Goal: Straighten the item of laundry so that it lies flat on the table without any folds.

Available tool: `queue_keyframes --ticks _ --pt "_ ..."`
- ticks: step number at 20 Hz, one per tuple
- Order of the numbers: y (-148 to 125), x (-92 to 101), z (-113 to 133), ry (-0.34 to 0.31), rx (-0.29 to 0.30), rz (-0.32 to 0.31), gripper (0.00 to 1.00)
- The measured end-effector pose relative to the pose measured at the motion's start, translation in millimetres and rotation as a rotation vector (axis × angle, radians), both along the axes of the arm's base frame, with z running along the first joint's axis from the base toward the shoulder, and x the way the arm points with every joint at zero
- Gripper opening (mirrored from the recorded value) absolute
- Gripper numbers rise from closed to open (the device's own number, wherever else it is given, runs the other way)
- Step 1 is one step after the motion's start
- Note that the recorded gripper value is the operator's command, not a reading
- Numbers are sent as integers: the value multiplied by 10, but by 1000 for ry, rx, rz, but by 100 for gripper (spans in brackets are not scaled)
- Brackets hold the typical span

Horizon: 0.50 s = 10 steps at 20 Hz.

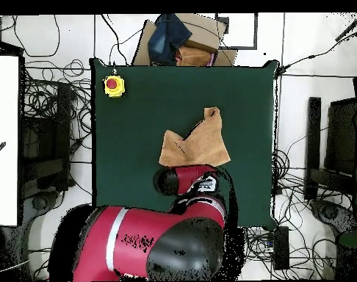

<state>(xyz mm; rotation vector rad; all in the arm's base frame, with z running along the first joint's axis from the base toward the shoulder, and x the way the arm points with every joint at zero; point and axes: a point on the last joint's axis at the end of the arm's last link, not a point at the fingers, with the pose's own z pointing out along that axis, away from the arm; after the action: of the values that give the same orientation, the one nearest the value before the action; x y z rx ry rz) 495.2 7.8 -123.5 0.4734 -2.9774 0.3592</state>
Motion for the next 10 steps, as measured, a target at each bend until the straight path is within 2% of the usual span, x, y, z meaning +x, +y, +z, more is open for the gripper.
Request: queue_keyframes --ticks 4,10 --pt "5 -36 -66 -8 4 6 100" --pt "-9 -101 -46 -4 -47 53 100"
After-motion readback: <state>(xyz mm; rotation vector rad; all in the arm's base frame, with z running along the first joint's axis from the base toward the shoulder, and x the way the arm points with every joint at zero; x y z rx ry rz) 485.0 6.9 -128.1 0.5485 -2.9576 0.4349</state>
